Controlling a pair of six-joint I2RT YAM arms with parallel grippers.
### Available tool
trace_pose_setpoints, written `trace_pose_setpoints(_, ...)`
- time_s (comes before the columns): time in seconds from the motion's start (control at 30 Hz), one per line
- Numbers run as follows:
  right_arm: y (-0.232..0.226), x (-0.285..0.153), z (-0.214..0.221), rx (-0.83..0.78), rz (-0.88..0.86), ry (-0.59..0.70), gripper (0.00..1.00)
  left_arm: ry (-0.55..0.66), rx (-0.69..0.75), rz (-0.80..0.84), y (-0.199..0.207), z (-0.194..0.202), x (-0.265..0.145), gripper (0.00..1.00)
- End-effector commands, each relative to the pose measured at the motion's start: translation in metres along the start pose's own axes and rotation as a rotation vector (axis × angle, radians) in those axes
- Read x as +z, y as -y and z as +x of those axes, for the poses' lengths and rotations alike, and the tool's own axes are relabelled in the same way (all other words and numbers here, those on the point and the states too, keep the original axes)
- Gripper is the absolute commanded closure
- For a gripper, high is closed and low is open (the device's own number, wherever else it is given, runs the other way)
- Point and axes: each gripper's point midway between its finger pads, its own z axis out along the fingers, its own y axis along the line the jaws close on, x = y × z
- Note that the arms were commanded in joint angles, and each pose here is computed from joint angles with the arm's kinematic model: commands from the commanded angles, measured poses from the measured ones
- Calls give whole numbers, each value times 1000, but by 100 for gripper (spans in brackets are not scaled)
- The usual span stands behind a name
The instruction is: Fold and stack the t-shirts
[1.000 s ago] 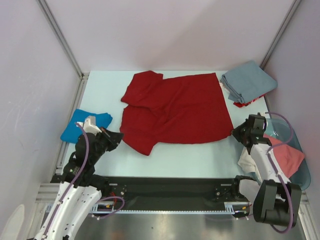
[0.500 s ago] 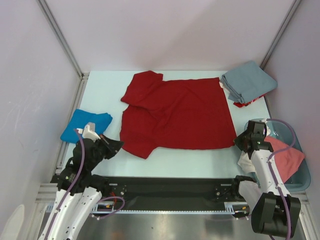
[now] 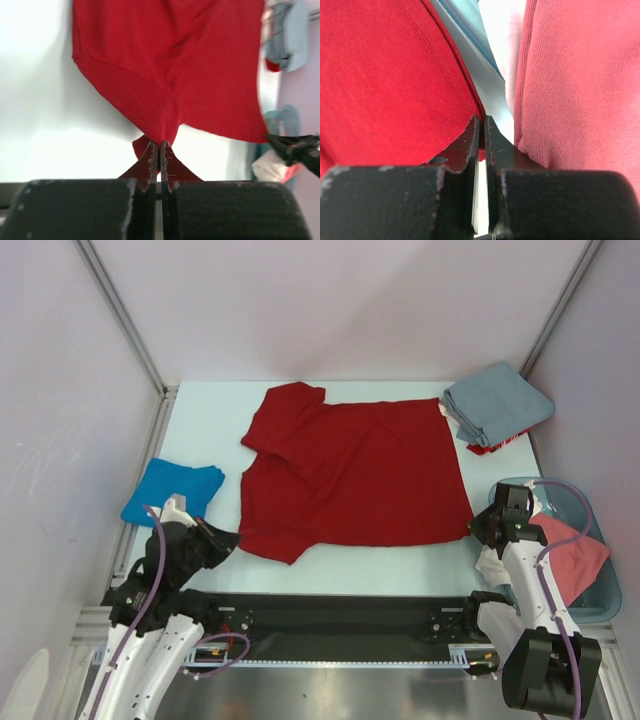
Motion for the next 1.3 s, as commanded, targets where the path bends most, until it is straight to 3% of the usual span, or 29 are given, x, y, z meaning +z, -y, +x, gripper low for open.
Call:
trace_pose_setpoints(0.0, -3, -5, -15, 1, 14, 43, 100, -25, -24, -71, -15, 7, 13, 100)
trace_pose_setpoints(0.17, -10, 0, -20, -7, -2, 43, 100, -21, 1, -221, -28, -6, 29, 100)
trace_pose_setpoints(0.63, -65, 8, -68, -75, -20, 71, 100, 105, 78, -167, 52, -88, 55, 98)
trace_pose_setpoints(1.27, -110, 76, -101, -106, 33, 24, 100, 98, 111, -264, 77, -137, 153, 99)
